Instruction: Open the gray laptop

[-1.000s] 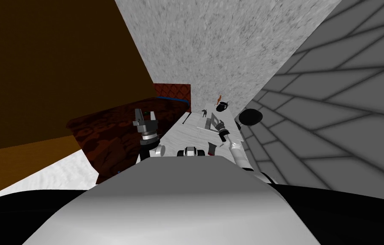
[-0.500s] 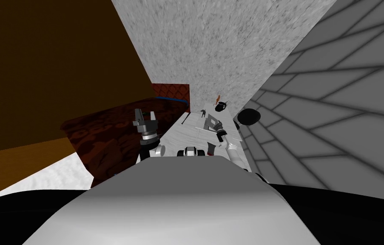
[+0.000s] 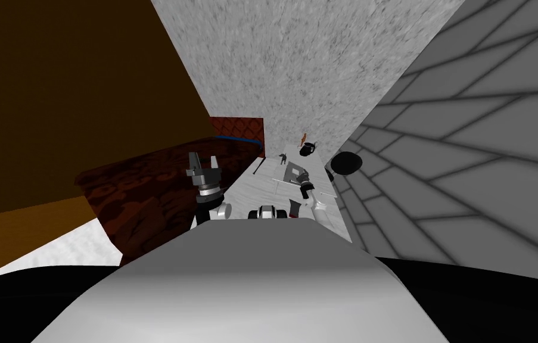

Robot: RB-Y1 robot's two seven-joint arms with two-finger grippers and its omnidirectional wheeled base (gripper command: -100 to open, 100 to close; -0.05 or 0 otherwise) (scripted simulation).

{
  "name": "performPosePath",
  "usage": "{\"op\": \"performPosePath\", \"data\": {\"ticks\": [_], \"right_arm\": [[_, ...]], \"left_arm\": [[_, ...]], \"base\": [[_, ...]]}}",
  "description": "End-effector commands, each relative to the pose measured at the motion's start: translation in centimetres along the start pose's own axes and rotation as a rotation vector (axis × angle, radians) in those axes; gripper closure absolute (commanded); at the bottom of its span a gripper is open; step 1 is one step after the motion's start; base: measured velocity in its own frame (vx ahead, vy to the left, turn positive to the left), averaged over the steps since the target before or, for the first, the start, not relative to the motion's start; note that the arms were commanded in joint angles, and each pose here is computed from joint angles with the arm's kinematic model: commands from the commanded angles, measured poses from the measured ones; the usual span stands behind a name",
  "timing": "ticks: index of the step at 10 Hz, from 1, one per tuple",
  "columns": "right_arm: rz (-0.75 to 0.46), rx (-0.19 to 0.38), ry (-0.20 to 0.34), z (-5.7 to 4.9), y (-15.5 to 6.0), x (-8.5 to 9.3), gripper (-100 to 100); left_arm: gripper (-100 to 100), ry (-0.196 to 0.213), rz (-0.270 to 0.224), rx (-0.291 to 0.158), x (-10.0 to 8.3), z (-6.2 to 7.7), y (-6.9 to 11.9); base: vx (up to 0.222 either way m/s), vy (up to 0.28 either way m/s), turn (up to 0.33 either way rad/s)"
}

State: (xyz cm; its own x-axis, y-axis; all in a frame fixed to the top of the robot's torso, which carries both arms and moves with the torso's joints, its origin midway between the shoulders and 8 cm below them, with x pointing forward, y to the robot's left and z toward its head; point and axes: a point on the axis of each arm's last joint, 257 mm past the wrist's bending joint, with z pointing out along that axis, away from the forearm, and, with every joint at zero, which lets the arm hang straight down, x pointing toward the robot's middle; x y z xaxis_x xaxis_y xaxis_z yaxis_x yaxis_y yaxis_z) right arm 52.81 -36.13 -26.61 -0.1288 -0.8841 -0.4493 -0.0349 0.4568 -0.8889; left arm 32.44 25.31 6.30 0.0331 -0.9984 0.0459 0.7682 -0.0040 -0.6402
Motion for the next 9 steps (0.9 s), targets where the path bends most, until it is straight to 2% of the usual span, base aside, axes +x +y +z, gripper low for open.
{"op": "performPosePath", "data": {"ticks": [1,4,6,9], "right_arm": [[0.028,0.008,0.009,-0.2,0.8,-1.1,-100],[0.032,0.009,0.010,-0.3,1.0,-1.3,-100],[0.039,0.012,0.029,1.1,-0.4,-0.2,-100],[0.049,0.026,0.068,3.1,-2.9,1.7,-100]], "left_arm": [[0,0.000,0.000,0.000,0.0,0.0,0.0],[0,0.000,0.000,0.000,0.0,0.0,0.0],[0,0.000,0.000,0.000,0.0,0.0,0.0],[0,0.000,0.000,0.000,0.0,0.0,0.0]], "base": [[0.020,-0.040,-0.040],[0.011,-0.019,-0.012],[-0.069,-0.001,0.148],[-0.143,0.019,0.171]]}}
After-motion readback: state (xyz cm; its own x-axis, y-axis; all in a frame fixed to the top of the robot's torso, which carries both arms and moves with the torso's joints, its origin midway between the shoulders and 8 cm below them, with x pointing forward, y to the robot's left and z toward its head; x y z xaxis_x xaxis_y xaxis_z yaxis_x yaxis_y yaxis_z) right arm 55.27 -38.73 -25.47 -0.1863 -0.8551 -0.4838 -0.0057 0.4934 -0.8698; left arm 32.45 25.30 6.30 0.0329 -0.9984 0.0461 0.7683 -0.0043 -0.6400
